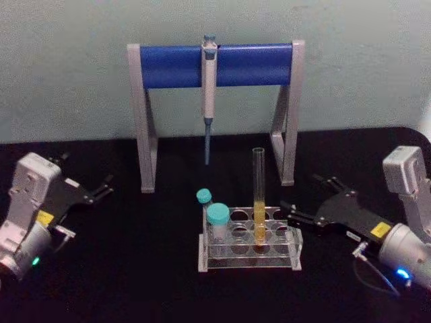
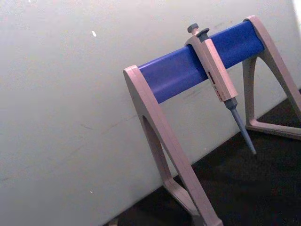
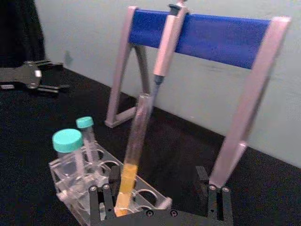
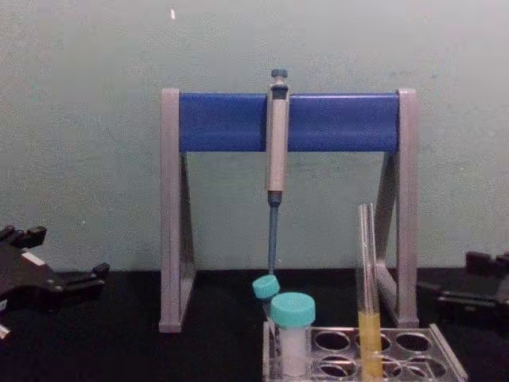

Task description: Pick up the test tube from the test tube rack, shake it, then place it back into the test tube rack.

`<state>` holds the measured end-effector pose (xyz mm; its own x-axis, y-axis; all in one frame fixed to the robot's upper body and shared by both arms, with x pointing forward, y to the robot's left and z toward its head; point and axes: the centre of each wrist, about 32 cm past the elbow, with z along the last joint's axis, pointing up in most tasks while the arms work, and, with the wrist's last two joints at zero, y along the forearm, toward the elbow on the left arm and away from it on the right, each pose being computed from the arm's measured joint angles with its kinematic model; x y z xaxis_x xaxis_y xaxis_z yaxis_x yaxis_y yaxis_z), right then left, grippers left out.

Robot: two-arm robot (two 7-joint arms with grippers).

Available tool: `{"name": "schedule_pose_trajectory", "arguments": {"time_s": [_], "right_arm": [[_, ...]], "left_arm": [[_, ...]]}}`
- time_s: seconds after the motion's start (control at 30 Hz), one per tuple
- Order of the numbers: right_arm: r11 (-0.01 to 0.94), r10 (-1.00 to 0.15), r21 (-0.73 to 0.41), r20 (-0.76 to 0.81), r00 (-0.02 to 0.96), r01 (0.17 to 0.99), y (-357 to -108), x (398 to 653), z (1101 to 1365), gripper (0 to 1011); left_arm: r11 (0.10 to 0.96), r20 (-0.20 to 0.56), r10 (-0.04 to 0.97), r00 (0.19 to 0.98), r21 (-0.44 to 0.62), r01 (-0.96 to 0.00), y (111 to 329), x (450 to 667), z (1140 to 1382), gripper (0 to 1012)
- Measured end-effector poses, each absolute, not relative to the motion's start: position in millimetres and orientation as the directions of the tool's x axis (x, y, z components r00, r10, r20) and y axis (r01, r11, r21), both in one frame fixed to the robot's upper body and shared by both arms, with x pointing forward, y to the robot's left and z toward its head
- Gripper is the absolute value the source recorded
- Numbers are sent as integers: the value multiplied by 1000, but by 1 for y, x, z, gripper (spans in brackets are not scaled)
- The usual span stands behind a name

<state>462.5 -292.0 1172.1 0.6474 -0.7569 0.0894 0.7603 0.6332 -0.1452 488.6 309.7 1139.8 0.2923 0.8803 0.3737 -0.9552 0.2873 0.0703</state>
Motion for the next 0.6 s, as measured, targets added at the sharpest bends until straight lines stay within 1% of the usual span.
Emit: {"name": "schedule_pose_trajectory", "arguments": {"time_s": [0.17,0.6], "right_arm": [[675,-724,-154,53,688,722,-288,474,1173,1000],[724,-681,-175,-27,732,667,-272,507,1172,1000]], "left_arm": [[287,374,880,292,70,-955,310,489,1140,1010],[287,374,880,292,70,-955,310,489,1140,1010]]}}
